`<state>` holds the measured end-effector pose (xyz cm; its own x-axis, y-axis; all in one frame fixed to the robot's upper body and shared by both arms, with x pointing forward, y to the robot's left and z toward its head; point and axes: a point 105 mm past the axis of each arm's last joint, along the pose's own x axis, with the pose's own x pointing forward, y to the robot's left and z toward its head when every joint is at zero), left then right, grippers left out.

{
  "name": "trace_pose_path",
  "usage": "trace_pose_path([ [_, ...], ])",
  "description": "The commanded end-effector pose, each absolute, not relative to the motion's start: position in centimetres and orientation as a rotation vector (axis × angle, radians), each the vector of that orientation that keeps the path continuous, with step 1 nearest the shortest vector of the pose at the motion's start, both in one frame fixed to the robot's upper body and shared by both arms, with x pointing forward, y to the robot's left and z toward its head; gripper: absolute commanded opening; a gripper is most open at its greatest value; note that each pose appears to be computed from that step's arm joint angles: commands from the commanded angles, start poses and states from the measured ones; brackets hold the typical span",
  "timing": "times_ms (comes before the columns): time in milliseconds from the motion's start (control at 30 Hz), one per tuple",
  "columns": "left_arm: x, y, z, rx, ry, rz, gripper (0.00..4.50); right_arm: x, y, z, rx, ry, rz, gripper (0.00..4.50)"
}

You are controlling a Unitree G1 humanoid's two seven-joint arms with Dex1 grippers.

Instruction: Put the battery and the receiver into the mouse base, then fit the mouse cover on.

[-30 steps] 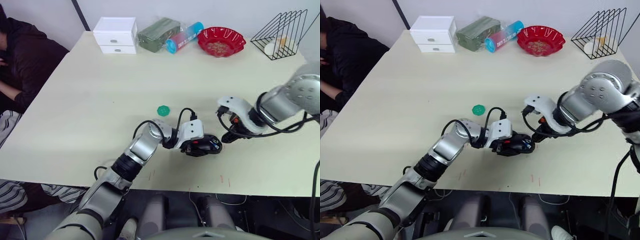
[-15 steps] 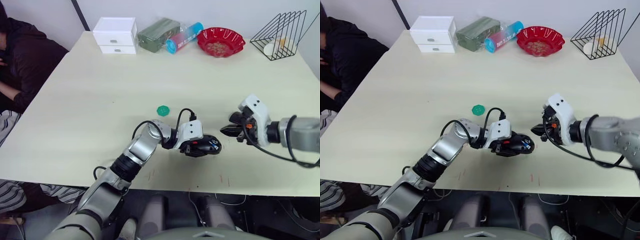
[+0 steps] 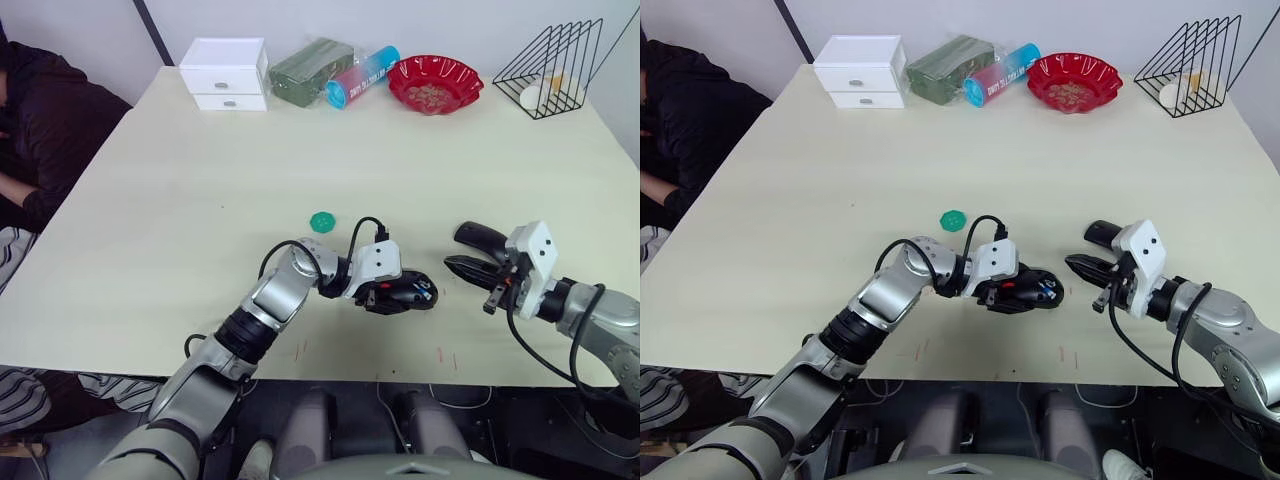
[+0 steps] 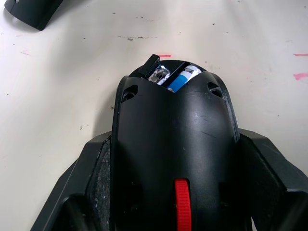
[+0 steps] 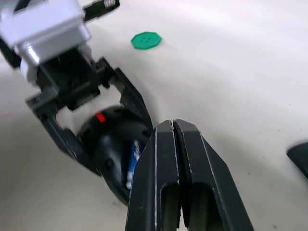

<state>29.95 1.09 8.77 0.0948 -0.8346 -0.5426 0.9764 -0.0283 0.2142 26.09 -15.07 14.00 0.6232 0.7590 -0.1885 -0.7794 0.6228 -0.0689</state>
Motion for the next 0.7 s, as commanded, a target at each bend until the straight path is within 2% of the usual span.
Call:
trace_pose_path([
  [33,29.6,1.2,9.1,0.63,0.276,-1.5,2.91,25.9,-14.9,14.4,-0.227,0.072,0.926,0.04],
  [400,29.3,1.6,8.9,0.638,0.284,-1.512,2.91,26.1,-13.4,12.8,-0.235,0.118,1.018,0.04],
  [700,29.2,1.6,8.9,0.636,0.285,-1.512,2.91,26.8,-12.6,12.0,-0.252,0.155,1.022,0.04],
])
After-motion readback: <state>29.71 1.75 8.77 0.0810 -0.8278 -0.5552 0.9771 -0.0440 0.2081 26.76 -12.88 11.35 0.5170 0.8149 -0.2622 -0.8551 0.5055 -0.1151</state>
